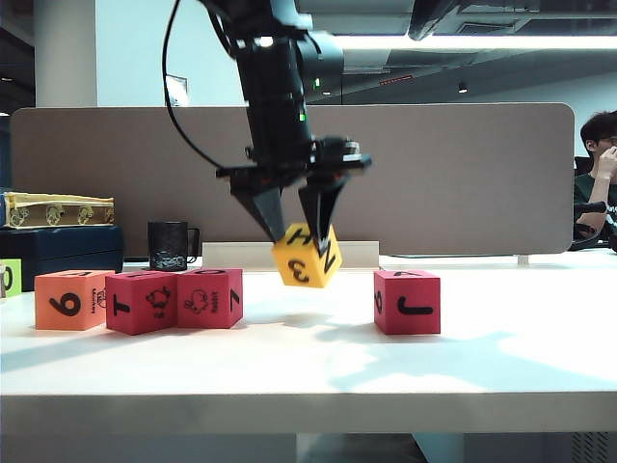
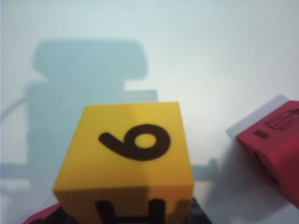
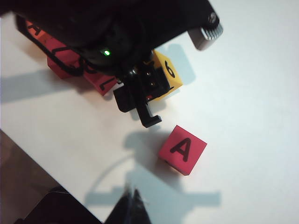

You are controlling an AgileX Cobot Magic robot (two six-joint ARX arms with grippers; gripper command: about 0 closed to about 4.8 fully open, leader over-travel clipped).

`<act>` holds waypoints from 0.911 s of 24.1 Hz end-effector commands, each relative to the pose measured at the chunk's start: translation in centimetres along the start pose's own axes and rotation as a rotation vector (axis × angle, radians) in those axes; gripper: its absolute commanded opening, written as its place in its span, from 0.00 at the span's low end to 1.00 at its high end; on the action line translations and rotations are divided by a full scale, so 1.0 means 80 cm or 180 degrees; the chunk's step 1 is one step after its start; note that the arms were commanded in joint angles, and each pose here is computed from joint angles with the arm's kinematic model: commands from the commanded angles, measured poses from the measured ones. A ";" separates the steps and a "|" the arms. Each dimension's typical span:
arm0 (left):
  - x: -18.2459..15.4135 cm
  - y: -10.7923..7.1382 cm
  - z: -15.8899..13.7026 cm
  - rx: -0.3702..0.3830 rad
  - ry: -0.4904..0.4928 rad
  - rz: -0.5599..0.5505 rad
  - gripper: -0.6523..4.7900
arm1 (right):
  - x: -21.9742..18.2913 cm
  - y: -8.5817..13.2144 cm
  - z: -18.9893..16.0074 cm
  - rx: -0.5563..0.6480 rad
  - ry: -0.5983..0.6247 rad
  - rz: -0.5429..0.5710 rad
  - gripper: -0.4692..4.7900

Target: Select the appropriate blocks from the scattered letter blocks on the table and arrange them in a row to spell out "ALOHA".

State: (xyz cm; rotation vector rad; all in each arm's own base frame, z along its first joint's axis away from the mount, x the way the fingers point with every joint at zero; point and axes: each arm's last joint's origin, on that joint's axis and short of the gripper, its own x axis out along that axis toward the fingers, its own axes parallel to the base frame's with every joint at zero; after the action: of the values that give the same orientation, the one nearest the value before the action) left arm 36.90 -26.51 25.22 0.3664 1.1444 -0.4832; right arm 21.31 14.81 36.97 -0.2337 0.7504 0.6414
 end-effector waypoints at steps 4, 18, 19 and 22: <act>-0.014 0.000 -0.012 0.0033 0.0264 0.0001 0.55 | -0.003 0.000 0.002 -0.0013 -0.0057 0.0005 0.08; -0.014 -0.001 -0.027 0.0040 0.0671 -0.0097 0.55 | -0.003 0.001 0.002 -0.0012 -0.0056 0.0020 0.08; -0.013 -0.001 -0.027 0.0038 0.0669 -0.0119 0.55 | -0.003 0.001 0.002 -0.0011 -0.0056 0.0019 0.08; -0.004 -0.002 -0.027 0.0035 0.0705 -0.0148 0.55 | -0.003 0.001 0.002 -0.0003 -0.0055 0.0022 0.08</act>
State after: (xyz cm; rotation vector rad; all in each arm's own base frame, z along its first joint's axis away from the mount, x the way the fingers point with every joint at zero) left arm 34.99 -25.29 25.11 0.4081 1.3629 -0.4908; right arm 21.30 14.83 36.97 -0.2317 0.7515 0.6454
